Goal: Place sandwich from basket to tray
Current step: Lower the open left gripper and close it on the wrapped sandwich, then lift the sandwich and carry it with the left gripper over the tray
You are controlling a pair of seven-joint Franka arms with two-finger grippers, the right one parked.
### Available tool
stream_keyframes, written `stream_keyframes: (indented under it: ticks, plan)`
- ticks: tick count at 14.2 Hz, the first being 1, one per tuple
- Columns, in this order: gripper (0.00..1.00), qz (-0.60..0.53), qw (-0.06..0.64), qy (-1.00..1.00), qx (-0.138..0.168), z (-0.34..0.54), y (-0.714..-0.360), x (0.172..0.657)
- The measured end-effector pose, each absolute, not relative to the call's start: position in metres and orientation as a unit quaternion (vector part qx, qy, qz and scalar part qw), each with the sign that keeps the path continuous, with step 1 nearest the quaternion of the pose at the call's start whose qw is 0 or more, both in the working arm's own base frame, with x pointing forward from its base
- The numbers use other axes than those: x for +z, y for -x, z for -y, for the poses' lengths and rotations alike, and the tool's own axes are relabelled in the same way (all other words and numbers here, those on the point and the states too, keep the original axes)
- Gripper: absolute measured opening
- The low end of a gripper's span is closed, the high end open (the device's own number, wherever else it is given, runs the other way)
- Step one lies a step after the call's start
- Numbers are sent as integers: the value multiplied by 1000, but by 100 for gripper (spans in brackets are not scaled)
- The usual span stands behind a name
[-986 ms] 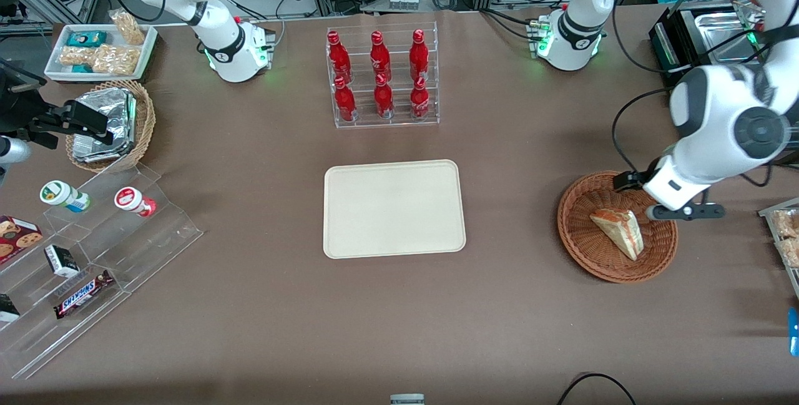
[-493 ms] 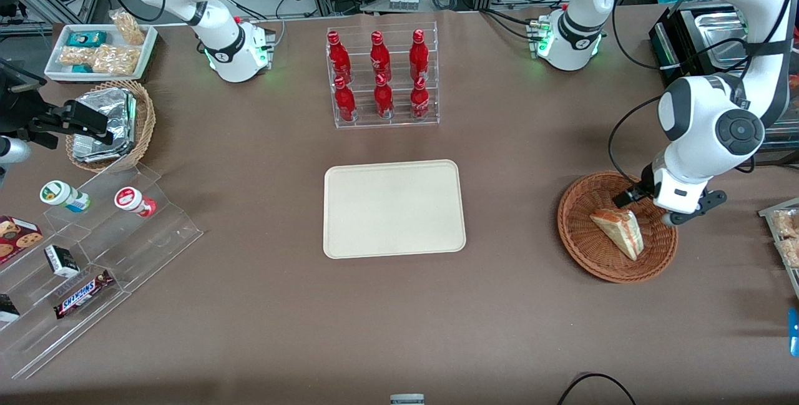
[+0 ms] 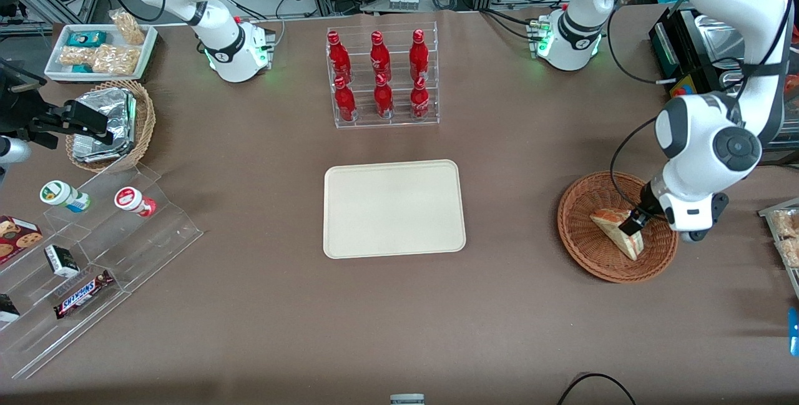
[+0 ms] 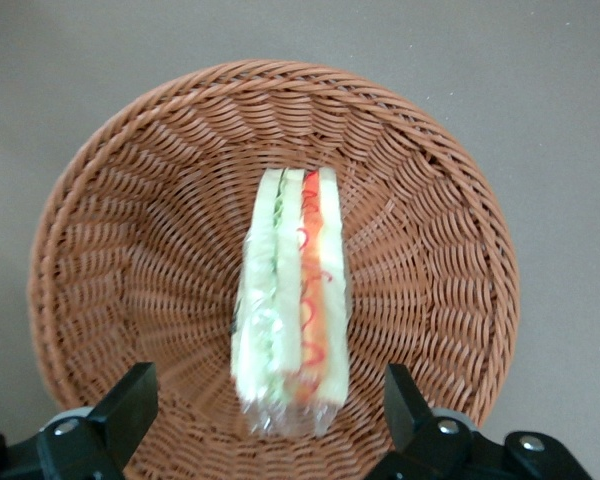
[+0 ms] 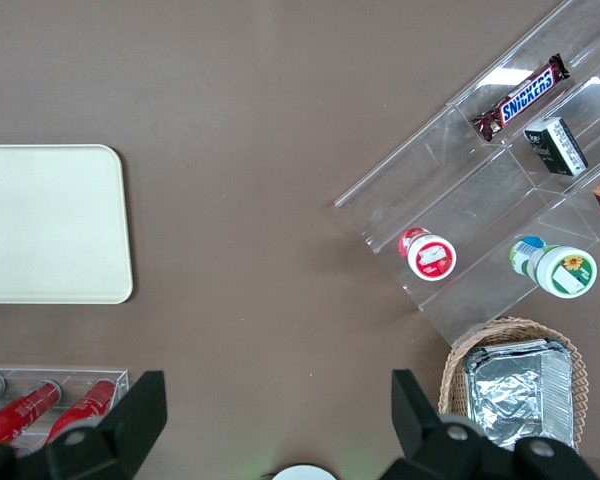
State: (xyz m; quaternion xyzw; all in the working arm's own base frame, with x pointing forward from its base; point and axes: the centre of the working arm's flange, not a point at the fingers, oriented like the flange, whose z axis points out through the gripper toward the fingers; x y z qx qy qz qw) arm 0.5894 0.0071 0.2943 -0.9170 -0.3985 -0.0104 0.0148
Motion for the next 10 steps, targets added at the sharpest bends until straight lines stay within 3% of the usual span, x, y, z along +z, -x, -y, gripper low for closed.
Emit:
stream_keyframes:
  ticks: [5,10]
  plan:
    - [96,409,17,913,4,-5,-599,252]
    - [44,406,31,913,30,-2,-604,263]
